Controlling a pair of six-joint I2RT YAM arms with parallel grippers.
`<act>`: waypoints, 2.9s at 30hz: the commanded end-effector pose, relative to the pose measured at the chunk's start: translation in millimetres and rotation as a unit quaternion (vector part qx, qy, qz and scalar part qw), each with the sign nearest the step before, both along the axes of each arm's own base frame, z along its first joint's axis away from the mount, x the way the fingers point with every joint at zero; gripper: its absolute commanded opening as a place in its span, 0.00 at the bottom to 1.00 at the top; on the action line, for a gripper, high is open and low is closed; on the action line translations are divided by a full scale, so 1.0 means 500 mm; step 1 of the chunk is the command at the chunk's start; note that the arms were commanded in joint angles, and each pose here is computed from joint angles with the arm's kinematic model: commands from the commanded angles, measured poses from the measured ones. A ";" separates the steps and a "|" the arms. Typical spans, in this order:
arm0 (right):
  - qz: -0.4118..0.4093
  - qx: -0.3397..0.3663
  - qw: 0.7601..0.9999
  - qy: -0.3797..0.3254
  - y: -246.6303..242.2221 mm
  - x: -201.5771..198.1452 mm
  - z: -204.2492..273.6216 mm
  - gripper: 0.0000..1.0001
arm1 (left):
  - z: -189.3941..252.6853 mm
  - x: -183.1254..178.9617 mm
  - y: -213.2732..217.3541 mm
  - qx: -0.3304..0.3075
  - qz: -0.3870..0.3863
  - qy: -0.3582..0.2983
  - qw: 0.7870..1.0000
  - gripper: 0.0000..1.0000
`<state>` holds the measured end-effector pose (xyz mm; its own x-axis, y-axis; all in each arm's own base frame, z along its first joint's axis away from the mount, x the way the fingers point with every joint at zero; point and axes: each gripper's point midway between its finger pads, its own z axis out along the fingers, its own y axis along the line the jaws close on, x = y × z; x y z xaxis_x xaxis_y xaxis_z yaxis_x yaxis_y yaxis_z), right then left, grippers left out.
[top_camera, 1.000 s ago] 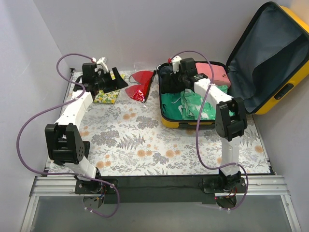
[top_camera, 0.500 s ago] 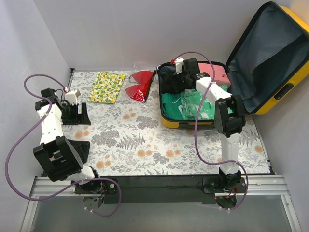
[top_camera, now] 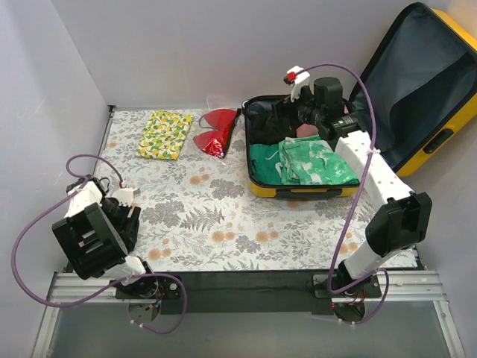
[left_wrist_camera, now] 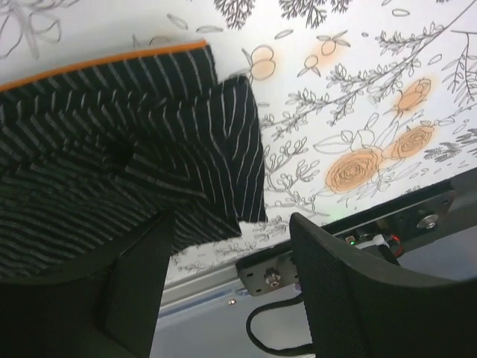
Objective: Pack the luggage
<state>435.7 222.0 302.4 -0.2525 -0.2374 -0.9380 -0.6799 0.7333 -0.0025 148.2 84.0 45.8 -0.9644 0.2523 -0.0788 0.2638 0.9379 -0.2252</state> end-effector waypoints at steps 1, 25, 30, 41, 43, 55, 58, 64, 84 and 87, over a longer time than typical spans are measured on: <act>0.014 0.012 0.998 0.056 0.006 -0.035 -0.053 0.98 | -0.027 0.044 0.009 0.015 0.011 -0.032 0.999 0.61; 0.108 0.035 0.982 0.151 0.187 -0.187 -0.145 0.93 | 0.206 0.428 -0.337 -0.208 0.148 -0.163 0.953 0.63; 0.166 0.016 0.974 0.154 0.331 -0.199 -0.185 0.92 | 0.187 0.324 -0.274 -0.209 0.309 -0.108 0.922 0.63; 0.236 -0.024 0.955 0.175 0.564 -0.231 -0.341 0.98 | 0.082 0.209 -0.152 -0.122 0.488 -0.085 0.860 0.68; 0.235 -0.037 0.955 0.176 0.576 -0.222 -0.380 0.98 | 0.070 0.203 -0.154 -0.123 0.493 -0.076 0.858 0.68; 0.264 -0.040 0.941 0.207 0.621 -0.248 -0.464 0.96 | 0.000 0.195 -0.133 -0.104 0.545 -0.009 0.832 0.69; 0.273 -0.036 0.935 0.224 0.634 -0.266 -0.482 0.95 | -0.010 0.202 -0.133 -0.109 0.549 -0.003 0.828 0.69; 0.288 -0.042 0.927 0.235 0.656 -0.302 -0.513 0.86 | -0.032 0.205 -0.151 -0.128 0.551 0.007 0.825 0.65; 0.159 -0.010 0.987 0.023 0.514 -0.046 -0.159 0.01 | 0.208 0.475 -0.297 -0.242 0.363 -0.184 0.881 0.00; 0.111 -0.005 0.994 -0.015 0.434 0.023 -0.087 0.01 | 0.222 0.536 -0.353 -0.252 0.327 -0.183 0.892 0.00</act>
<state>399.4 478.0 150.8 -0.3252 -0.4159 -0.8493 -0.8745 0.4741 0.1027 385.7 -68.1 141.9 -0.7656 -0.5563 -0.3231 -0.2474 0.7182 -0.6503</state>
